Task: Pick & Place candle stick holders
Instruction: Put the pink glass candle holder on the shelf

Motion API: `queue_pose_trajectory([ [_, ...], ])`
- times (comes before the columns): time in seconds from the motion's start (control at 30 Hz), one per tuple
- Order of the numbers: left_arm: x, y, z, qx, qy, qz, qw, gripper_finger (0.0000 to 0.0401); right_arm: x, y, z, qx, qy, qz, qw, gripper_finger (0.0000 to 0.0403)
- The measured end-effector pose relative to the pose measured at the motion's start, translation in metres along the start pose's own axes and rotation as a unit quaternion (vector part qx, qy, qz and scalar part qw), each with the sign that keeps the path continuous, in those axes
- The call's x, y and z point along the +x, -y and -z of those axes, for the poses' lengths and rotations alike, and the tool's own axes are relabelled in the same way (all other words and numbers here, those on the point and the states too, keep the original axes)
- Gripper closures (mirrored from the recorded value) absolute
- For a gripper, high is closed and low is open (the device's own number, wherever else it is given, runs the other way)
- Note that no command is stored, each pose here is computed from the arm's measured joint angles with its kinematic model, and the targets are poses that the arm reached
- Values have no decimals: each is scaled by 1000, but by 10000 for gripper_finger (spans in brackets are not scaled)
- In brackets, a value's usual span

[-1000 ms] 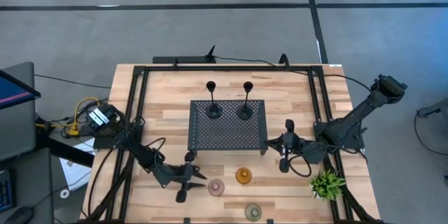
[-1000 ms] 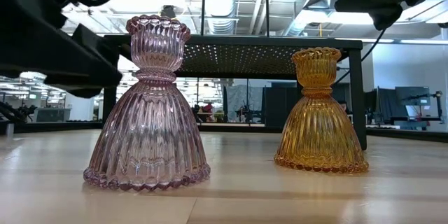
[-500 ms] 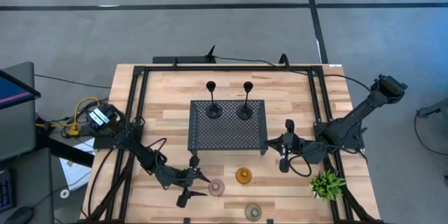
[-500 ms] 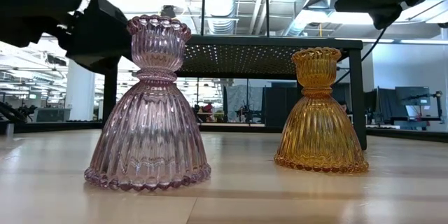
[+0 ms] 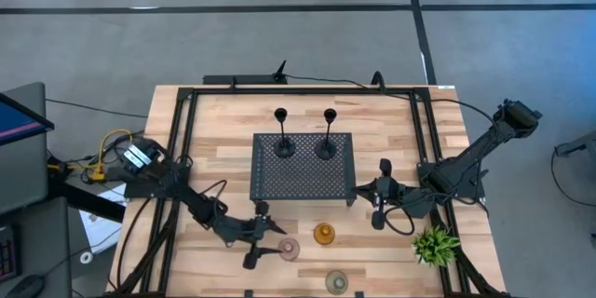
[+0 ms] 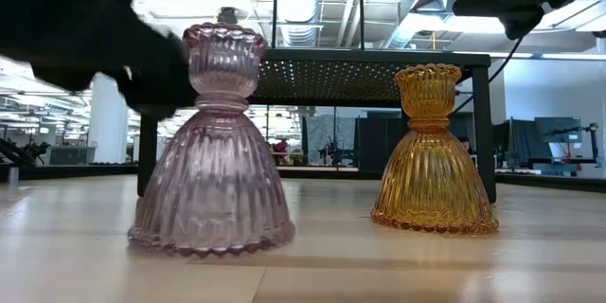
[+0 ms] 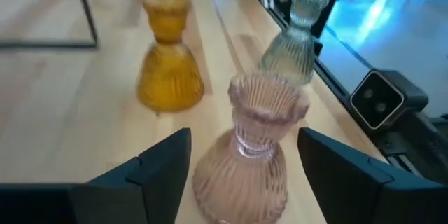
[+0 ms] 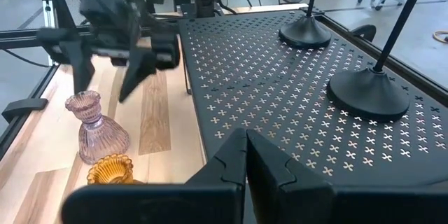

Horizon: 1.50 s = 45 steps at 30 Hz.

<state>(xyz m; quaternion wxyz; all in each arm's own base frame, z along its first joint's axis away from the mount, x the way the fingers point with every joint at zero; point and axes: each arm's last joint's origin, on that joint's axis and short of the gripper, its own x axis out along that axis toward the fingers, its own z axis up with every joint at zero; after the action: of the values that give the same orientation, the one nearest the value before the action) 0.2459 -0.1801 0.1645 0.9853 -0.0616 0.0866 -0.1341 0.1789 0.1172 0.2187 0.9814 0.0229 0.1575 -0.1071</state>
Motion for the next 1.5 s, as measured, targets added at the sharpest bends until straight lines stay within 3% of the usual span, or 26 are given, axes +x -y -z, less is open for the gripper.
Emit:
queue_pose_trajectory([
  [0.33,40,4,9,-3,-20,39,999,110,0,0,0,1,1,0,1000,403],
  [1.5,47,-5,-1,-65,-3,25,998,113,0,0,0,1,1,-1,1000,403],
])
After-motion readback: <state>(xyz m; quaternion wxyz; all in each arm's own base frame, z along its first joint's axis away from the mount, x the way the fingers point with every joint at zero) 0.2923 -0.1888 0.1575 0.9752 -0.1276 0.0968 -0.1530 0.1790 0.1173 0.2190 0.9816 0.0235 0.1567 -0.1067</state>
